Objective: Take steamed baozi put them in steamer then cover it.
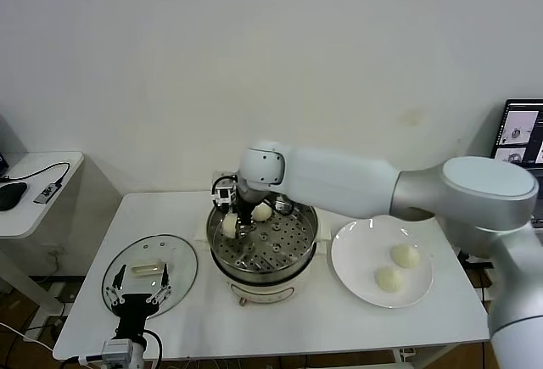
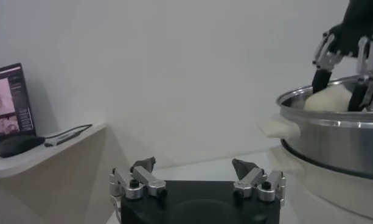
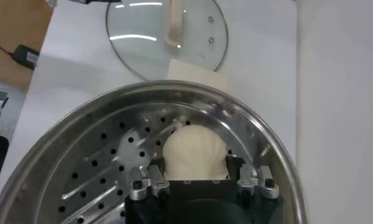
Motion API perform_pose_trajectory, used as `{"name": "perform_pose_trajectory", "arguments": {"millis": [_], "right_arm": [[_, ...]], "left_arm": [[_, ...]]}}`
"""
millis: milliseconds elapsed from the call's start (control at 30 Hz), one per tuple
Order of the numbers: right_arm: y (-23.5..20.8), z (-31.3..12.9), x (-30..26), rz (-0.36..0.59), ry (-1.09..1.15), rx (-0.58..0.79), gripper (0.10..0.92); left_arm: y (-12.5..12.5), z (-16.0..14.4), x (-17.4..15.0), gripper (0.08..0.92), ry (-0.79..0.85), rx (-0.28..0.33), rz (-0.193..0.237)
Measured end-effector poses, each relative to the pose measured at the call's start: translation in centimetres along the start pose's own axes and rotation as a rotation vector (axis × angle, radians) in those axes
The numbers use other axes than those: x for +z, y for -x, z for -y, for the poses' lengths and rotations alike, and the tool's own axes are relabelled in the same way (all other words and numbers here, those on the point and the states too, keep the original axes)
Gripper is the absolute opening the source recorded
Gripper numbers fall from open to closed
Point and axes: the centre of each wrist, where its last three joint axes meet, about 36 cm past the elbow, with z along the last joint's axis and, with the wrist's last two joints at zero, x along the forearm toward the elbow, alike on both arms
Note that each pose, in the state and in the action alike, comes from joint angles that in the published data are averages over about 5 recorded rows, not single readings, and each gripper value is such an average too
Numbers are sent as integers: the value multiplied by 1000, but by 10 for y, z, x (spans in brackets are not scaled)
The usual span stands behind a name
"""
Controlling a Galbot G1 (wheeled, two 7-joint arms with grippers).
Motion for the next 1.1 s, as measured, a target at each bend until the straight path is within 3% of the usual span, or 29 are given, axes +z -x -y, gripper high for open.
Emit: {"name": "perform_pose_trajectory", "arguments": {"millis": [333,667,1100], "right_arm": [[-5,1,2,-13,4,-6,812],[-68,5,48,-56,-47,3,823],[-138,-43,204,-99,-71,-28,823]], "left_arm": [[1,-4,2,823,8,2,1],[0,-1,-2,823,8,14,0],[-5,2,0,823,24,23,-8]]}}
